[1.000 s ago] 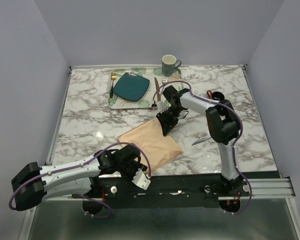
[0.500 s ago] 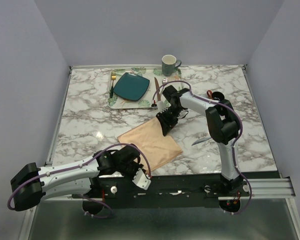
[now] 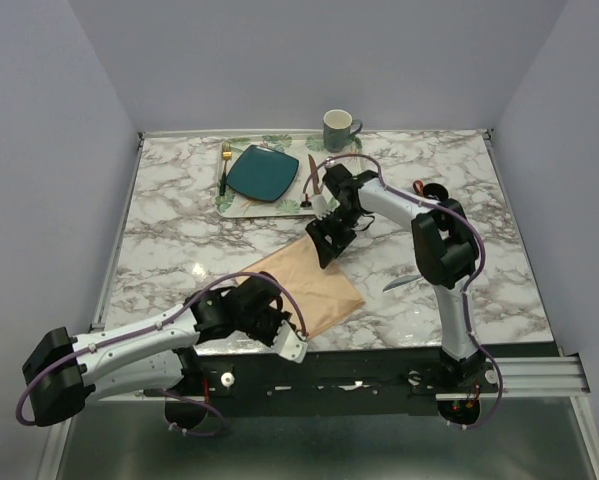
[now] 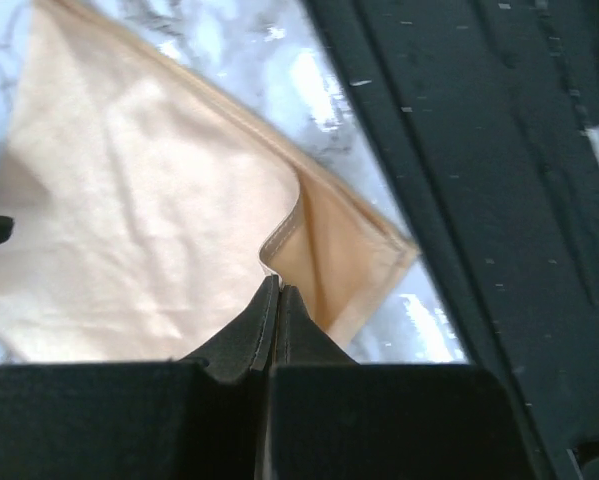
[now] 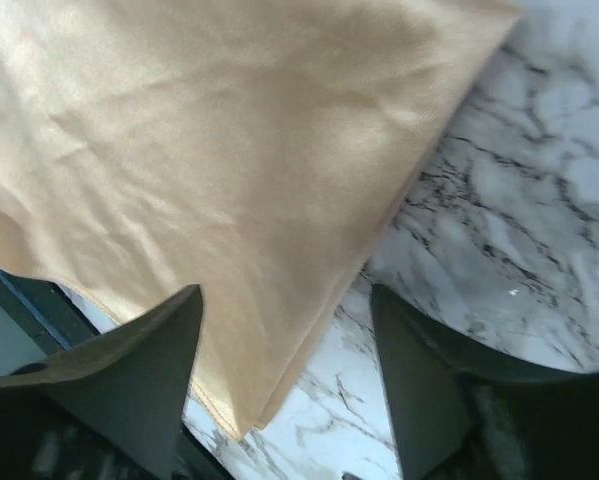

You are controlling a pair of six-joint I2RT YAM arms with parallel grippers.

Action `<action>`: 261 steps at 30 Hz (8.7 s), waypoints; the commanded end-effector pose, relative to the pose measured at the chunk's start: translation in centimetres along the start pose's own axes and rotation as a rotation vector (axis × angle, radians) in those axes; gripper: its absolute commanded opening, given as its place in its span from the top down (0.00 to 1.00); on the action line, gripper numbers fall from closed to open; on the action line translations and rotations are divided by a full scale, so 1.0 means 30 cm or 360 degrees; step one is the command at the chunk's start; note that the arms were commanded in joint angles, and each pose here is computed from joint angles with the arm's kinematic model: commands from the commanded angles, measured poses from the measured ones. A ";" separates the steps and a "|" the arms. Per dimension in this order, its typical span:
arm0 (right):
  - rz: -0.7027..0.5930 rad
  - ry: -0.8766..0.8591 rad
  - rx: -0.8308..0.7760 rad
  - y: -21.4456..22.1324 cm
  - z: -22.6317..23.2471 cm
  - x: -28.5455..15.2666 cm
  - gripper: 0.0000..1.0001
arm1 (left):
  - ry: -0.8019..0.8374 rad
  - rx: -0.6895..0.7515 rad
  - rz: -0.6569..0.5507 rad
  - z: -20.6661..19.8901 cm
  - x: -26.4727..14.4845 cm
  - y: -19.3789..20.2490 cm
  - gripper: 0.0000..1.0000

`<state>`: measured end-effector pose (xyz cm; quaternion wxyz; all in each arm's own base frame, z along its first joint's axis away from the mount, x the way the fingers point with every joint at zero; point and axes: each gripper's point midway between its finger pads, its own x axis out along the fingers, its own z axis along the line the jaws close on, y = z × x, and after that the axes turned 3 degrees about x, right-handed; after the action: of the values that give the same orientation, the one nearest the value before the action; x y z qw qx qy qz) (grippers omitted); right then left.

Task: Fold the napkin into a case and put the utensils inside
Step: Pick up the top corner of the square folded napkin from the center of the board, then square-fold the napkin at the center of the board, then smooth out the upper triangle-folded napkin at the center of the board, then pick up the upper triangle-folded napkin from the center of the board.

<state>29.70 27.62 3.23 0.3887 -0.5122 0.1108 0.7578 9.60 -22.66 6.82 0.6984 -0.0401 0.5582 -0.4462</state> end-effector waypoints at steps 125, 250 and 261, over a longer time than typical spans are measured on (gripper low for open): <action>0.0161 -0.0589 0.0711 0.412 0.110 0.028 0.20 | -0.0268 -0.3238 -0.0774 0.339 0.005 0.523 0.31; -0.0039 -0.0398 0.1202 0.384 0.023 -0.150 0.32 | -0.0329 -0.1086 0.0115 0.324 0.485 -0.061 0.64; 0.0022 -0.0434 0.1235 0.405 0.014 -0.112 0.21 | -0.0307 -0.1128 0.0140 0.301 0.475 -0.050 1.00</action>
<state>21.66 17.93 4.32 0.5602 -0.2410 0.3369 0.7173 16.15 -38.75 2.35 0.7013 -0.3156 0.5970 -0.2283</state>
